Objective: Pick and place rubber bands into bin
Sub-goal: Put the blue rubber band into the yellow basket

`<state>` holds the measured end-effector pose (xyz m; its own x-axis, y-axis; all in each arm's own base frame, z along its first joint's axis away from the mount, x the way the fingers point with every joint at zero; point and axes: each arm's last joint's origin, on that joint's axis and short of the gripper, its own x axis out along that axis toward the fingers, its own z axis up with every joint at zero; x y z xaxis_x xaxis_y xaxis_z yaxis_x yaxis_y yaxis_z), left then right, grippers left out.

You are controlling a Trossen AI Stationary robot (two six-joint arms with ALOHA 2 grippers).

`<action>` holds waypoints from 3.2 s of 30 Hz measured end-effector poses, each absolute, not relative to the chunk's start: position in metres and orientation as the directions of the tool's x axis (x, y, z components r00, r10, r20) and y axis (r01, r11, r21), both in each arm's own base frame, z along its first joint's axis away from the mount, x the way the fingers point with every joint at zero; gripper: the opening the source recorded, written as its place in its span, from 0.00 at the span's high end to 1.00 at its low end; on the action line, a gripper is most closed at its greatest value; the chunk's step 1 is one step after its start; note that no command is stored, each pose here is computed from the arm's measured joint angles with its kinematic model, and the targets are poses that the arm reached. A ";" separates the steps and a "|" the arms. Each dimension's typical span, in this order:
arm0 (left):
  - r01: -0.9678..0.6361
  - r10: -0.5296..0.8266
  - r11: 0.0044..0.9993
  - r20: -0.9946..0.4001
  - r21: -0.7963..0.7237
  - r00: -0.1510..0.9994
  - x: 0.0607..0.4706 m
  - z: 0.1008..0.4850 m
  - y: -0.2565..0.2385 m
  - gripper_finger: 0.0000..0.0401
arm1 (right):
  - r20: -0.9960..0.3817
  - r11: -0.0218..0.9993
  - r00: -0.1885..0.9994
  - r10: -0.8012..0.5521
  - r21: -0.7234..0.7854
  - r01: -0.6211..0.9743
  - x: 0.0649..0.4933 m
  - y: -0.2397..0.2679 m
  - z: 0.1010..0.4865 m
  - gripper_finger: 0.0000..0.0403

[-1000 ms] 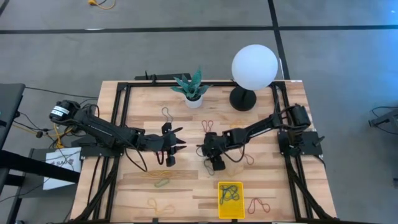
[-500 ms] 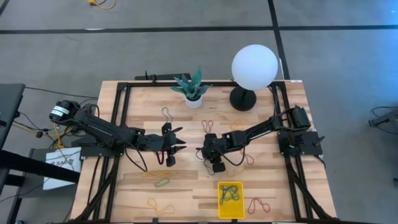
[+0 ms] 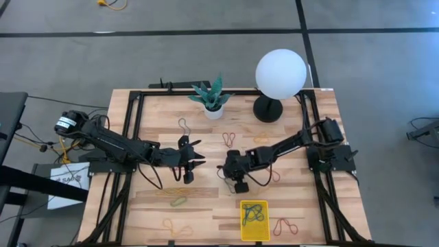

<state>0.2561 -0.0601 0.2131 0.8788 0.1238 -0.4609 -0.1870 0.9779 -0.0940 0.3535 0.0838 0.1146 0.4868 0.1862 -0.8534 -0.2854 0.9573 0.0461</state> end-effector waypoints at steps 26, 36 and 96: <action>-0.207 0.126 0.970 -0.460 -0.131 0.879 0.256 0.213 -0.060 0.82 | -0.755 0.862 0.533 0.382 0.082 -0.500 0.235 0.172 0.258 1.00; -0.302 0.175 0.927 -0.458 -0.221 0.872 0.256 0.213 -0.059 0.82 | -0.822 0.882 0.437 0.365 0.155 -0.446 0.263 0.199 0.196 1.00; -0.884 0.471 0.452 -0.809 -0.122 0.352 0.247 0.137 0.077 0.82 | -0.382 0.955 0.904 0.194 -0.135 -0.263 0.160 0.046 0.211 0.82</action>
